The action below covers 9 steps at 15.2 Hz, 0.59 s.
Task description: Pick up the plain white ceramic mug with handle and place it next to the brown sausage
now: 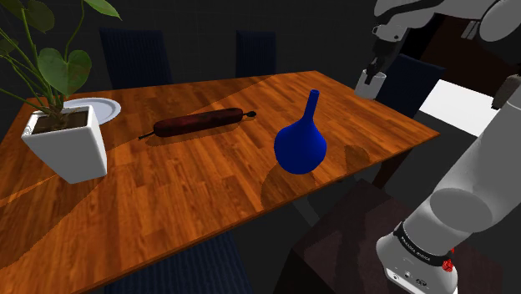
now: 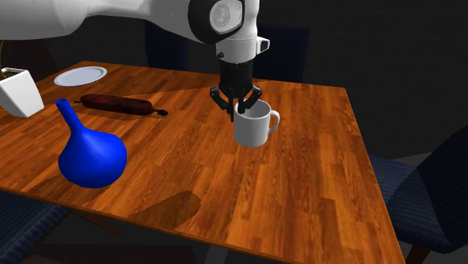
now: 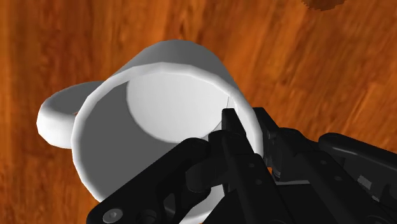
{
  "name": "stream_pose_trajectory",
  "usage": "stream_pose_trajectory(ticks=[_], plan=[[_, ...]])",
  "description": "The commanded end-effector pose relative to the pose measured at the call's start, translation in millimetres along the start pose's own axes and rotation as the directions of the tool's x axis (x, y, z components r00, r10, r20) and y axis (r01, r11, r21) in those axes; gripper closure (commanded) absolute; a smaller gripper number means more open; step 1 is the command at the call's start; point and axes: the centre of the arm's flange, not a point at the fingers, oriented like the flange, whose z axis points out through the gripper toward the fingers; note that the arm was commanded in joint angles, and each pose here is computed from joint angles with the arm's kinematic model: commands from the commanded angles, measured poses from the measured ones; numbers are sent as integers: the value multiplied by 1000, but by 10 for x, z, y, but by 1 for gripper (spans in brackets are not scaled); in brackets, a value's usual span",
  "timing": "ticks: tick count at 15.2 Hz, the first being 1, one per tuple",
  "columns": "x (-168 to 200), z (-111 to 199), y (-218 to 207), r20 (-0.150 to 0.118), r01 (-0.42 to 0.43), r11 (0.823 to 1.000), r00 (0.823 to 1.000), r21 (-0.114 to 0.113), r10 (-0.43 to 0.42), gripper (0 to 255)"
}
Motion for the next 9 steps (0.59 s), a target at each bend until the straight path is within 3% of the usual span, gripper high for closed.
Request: stream_pose_trajectory(ticks=[1, 9], plan=[[72, -51, -115, 0, 0, 1000, 1000, 0, 0, 255], [630, -44, -1011, 0, 0, 1000, 1000, 0, 0, 255]])
